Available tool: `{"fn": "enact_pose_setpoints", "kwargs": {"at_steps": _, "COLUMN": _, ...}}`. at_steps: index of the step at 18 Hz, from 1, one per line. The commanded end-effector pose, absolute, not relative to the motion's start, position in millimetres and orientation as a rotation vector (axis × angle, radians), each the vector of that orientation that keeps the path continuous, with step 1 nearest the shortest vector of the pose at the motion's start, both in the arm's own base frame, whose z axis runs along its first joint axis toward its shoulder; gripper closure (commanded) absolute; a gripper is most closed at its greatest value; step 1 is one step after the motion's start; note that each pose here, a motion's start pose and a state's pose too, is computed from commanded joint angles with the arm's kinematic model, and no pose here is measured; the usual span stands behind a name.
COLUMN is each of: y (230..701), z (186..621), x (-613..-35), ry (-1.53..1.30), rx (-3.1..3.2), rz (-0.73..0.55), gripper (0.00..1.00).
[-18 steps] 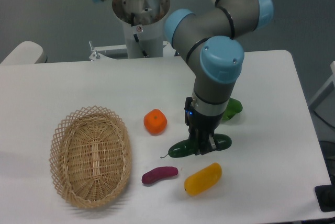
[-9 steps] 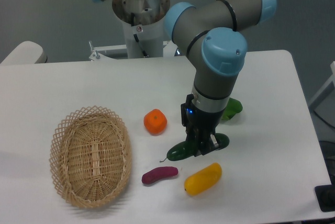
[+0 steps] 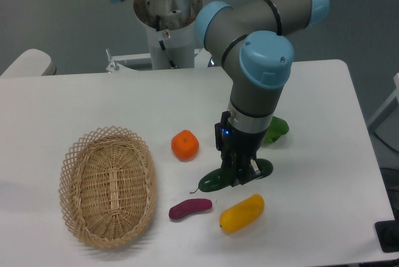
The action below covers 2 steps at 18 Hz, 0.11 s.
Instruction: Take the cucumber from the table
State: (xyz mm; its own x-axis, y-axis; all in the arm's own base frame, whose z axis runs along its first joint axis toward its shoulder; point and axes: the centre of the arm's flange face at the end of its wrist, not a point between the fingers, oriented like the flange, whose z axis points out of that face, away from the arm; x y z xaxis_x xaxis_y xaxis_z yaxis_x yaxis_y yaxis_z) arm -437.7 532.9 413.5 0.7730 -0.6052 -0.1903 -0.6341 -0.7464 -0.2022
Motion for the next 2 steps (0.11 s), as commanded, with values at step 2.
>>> {"fn": "enact_pose_setpoints", "kwargs": {"at_steps": 2, "y": 533.0, "z": 413.5, "x": -437.6, "ry": 0.966, "rx": -2.711, "rz": 0.163, "gripper": 0.75}}
